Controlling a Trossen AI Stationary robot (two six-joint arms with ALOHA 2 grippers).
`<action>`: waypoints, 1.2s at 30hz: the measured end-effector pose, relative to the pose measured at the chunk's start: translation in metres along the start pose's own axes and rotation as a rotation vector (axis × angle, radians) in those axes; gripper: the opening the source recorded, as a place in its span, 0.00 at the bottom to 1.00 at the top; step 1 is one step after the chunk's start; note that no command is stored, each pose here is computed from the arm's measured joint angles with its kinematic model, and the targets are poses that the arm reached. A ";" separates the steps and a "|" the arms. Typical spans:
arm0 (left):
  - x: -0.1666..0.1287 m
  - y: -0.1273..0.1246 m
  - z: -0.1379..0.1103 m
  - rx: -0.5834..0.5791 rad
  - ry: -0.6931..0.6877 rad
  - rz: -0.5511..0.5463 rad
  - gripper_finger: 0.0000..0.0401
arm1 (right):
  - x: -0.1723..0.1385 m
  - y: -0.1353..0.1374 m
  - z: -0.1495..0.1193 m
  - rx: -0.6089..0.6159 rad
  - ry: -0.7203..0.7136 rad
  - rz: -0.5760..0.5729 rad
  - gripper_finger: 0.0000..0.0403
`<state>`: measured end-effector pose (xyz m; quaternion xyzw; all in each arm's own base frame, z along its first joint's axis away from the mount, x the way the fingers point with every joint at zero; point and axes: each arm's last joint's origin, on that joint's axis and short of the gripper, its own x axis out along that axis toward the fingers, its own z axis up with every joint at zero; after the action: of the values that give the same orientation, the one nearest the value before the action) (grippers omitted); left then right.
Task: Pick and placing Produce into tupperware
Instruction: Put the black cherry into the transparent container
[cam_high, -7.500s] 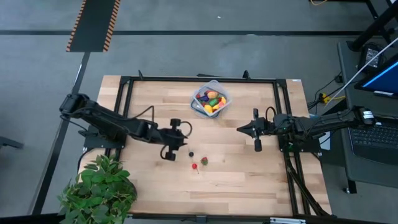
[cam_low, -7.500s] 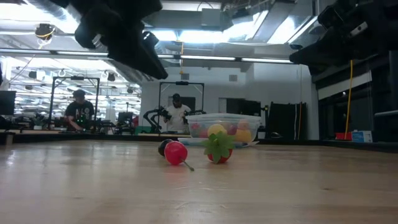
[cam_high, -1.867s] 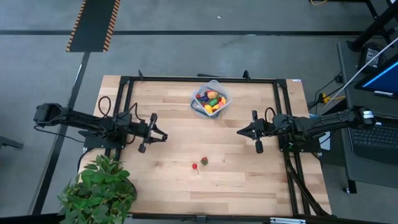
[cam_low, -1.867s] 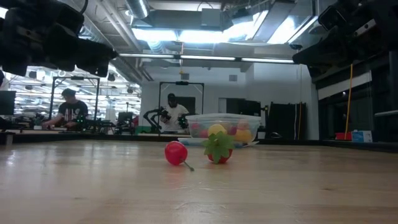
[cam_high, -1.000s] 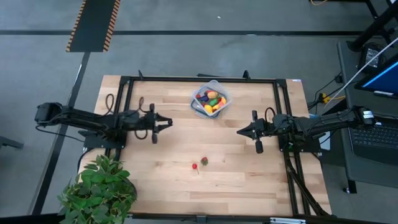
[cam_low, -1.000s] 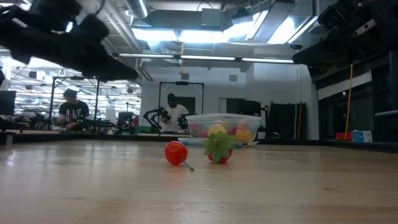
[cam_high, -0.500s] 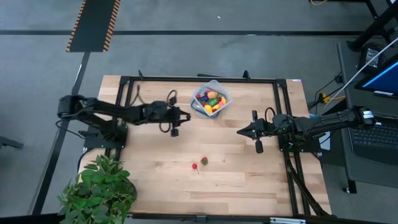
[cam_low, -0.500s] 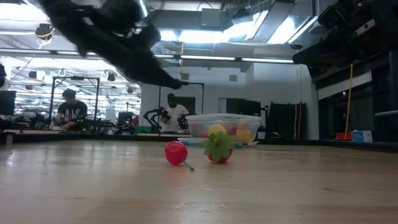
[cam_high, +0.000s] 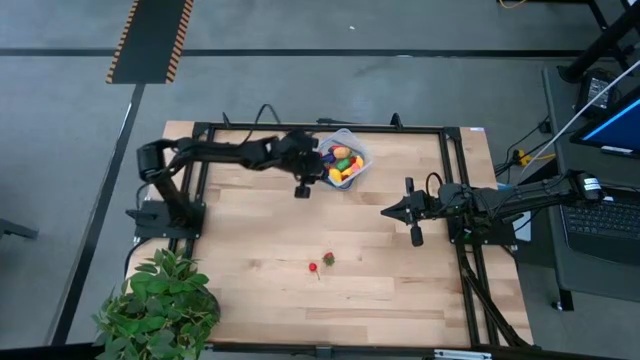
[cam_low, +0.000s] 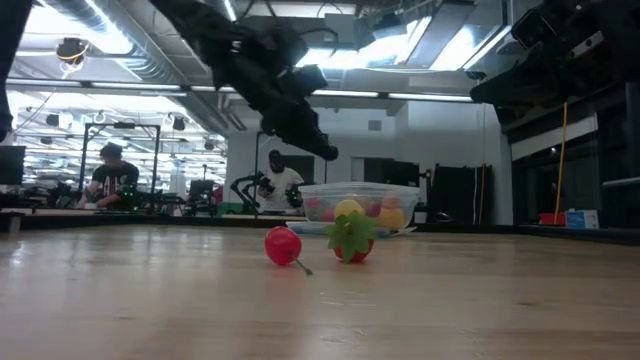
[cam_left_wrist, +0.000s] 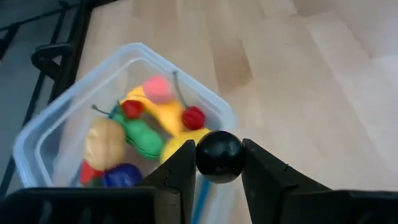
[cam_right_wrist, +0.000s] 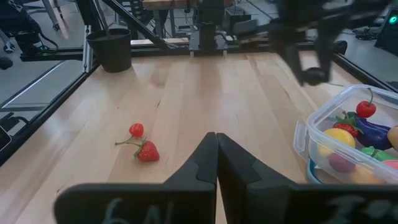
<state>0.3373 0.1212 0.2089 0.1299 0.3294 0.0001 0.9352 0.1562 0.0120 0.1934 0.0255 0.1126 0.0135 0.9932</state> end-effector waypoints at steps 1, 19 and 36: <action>0.002 0.006 0.002 0.005 0.009 -0.013 0.24 | 0.000 0.000 0.000 0.000 0.000 0.000 0.01; 0.060 0.067 0.025 0.055 0.177 -0.130 0.24 | 0.000 0.000 0.000 -0.018 0.000 0.000 0.01; 0.084 0.078 0.014 0.012 0.297 -0.188 0.24 | 0.000 0.000 0.000 -0.023 0.001 0.000 0.01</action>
<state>0.4179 0.2008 0.1868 0.1026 0.4749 -0.0703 0.8712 0.1561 0.0120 0.1934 0.0138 0.1130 0.0148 0.9934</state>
